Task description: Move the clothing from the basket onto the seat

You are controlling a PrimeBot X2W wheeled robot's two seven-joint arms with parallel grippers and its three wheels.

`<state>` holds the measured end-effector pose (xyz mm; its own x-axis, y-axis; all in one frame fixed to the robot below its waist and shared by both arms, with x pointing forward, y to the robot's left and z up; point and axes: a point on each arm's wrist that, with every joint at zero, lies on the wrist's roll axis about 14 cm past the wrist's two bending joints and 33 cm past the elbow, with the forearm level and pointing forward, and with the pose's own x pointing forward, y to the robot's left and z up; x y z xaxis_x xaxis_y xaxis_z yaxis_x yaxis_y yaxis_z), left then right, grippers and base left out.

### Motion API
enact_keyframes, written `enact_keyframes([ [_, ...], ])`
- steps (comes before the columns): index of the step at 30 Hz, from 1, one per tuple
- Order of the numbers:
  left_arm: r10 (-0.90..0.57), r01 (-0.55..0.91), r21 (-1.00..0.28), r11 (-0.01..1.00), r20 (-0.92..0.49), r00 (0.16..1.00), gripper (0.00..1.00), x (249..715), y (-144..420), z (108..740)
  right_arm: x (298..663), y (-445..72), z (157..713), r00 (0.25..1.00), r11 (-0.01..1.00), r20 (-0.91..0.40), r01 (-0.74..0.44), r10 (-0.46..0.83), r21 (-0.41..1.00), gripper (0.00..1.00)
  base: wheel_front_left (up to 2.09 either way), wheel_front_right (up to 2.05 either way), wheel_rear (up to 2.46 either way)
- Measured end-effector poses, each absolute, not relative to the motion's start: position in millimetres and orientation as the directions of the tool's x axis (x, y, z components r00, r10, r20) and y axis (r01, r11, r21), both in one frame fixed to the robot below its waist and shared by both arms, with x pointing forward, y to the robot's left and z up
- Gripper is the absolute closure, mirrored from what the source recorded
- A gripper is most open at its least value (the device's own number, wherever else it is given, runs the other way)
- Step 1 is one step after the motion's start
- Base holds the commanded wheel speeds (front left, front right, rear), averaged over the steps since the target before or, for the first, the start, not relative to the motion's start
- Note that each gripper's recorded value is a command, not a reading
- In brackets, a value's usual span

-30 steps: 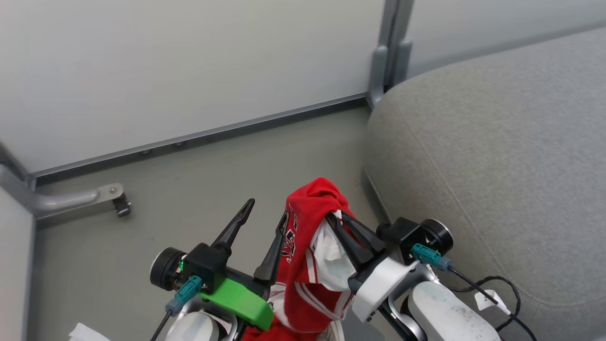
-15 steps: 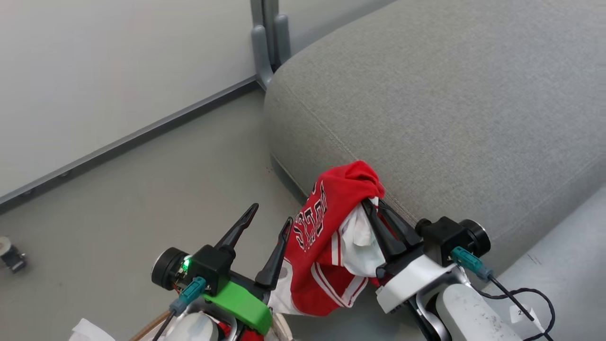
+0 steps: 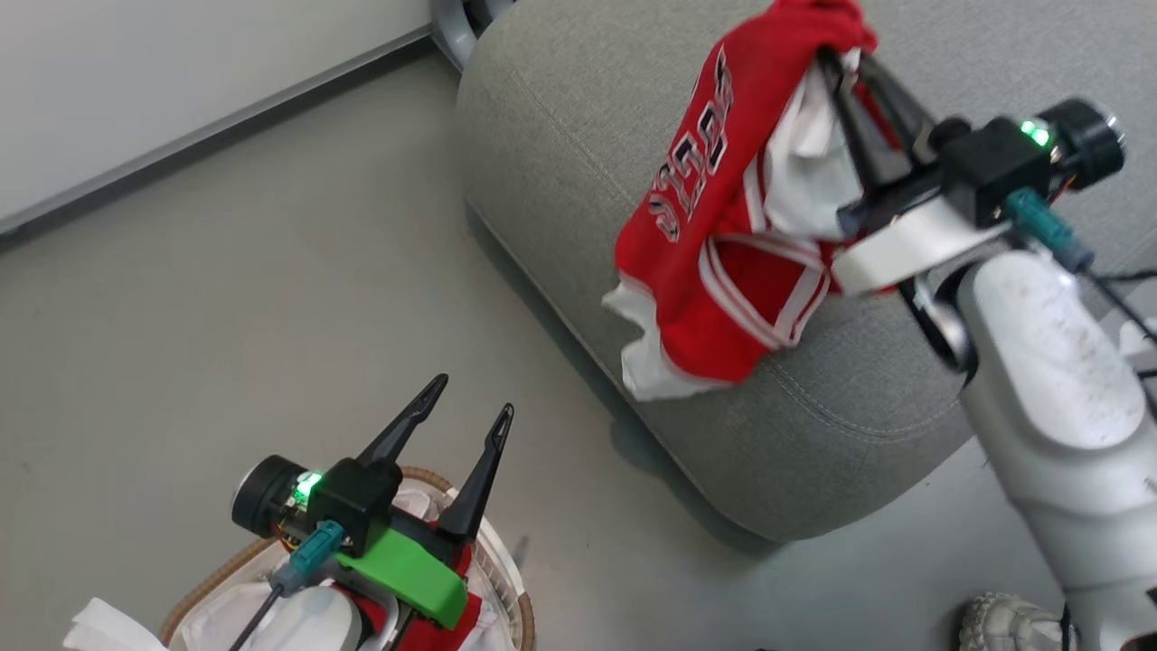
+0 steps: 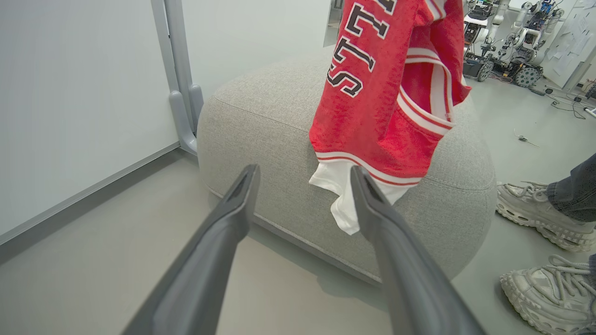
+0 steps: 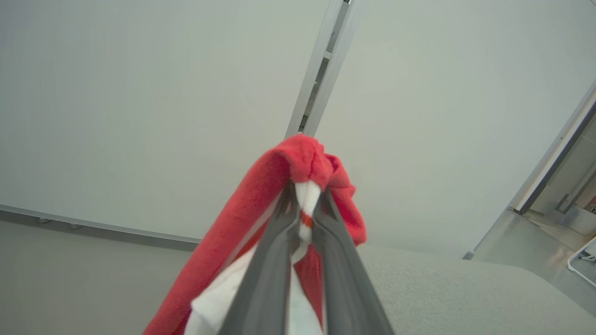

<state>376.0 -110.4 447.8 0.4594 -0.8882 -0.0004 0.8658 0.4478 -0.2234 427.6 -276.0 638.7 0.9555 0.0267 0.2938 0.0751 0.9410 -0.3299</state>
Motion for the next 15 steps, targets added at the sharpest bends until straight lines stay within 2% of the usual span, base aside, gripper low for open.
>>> enact_keyframes([
  [10, -0.864, 0.83, -0.25, 0.499, -0.06, 0.501, 0.0, 406, -76, 408, 517, -320, 703, 0.937, 0.826, 0.348, 0.198, -0.002, -0.528, 1.0, 0.0, 0.0, 0.0],
  [15, -0.841, 0.801, -0.265, 0.538, -0.094, 0.533, 0.0, 417, -56, 390, 546, -359, 710, 0.926, 0.783, 0.354, 0.314, -0.129, -0.537, 1.0, 0.0, 0.0, 0.0],
])
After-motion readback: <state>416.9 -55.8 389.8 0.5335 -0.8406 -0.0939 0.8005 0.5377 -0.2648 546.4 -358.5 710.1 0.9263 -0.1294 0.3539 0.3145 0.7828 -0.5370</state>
